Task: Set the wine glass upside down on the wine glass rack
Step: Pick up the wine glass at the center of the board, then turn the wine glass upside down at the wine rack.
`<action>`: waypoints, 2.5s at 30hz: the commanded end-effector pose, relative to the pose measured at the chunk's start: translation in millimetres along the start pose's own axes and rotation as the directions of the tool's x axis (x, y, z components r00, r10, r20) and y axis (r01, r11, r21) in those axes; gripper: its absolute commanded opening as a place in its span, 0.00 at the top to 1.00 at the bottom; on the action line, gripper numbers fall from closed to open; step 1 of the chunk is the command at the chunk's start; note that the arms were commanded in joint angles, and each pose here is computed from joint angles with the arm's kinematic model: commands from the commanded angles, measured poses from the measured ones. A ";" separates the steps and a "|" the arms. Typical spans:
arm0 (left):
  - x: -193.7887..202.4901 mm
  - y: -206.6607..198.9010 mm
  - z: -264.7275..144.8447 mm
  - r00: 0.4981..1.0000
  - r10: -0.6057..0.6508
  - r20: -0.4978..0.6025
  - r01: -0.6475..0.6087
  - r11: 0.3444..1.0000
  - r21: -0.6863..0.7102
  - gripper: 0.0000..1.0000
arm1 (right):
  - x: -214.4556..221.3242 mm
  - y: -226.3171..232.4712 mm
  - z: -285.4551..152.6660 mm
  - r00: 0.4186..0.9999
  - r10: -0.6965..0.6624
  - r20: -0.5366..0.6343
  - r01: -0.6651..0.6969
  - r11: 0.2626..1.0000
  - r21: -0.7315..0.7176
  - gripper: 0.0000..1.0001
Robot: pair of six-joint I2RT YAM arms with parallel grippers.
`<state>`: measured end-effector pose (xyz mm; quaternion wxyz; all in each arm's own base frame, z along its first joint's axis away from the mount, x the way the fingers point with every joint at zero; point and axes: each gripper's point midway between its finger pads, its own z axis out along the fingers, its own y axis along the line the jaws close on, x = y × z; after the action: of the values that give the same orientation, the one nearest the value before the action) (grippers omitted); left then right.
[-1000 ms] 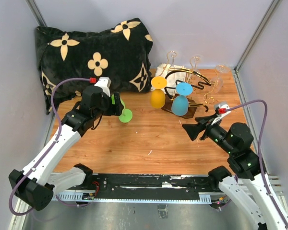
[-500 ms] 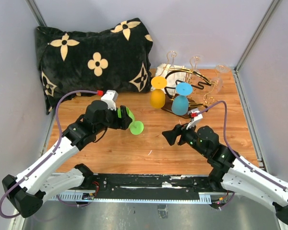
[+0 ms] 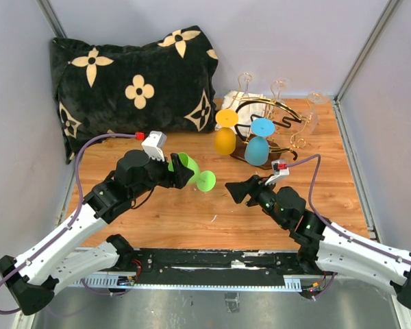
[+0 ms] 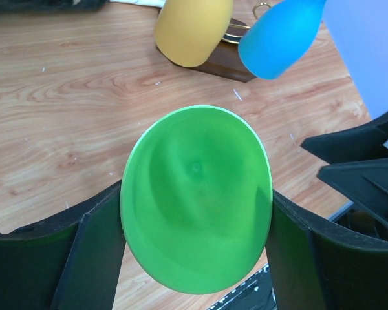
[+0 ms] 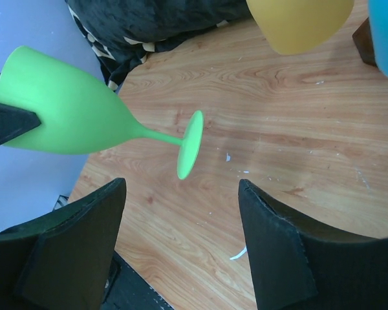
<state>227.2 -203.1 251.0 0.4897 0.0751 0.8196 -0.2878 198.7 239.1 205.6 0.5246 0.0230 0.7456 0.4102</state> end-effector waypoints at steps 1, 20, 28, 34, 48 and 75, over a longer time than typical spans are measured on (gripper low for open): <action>-9.2 -16.1 -2.4 0.999 -0.022 0.048 0.018 0.997 0.072 0.23 | -2.9 19.5 8.3 0.992 0.117 0.044 -0.114 0.991 -0.070 0.31; -29.5 -52.3 -23.5 0.994 -0.051 0.100 0.025 0.968 0.249 0.23 | 16.7 25.8 38.7 0.969 0.247 0.013 -0.246 0.967 -0.062 0.54; -29.4 -55.8 -25.9 0.993 -0.051 0.103 0.021 0.962 0.271 0.24 | 15.9 28.2 41.0 0.966 0.257 0.016 -0.256 0.964 -0.069 0.70; -33.0 -60.4 -28.1 0.992 -0.049 0.114 0.014 0.956 0.293 0.24 | 16.3 27.8 43.1 0.967 0.253 0.016 -0.251 0.966 -0.062 0.75; -32.9 -64.7 -30.6 0.993 -0.029 0.117 -0.010 0.948 0.319 0.10 | 9.0 31.7 45.3 0.977 0.209 0.033 -0.206 0.976 -0.063 1.00; -64.5 -43.9 -68.8 0.973 0.092 0.212 -0.132 0.974 0.184 0.00 | -19.3 -6.8 -12.9 0.660 -0.748 -0.070 0.743 0.664 -0.085 1.00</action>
<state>190.1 -199.5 347.0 0.5645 0.1318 0.7264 -0.3693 215.1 213.0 205.3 0.6137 -0.1295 0.7400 0.2428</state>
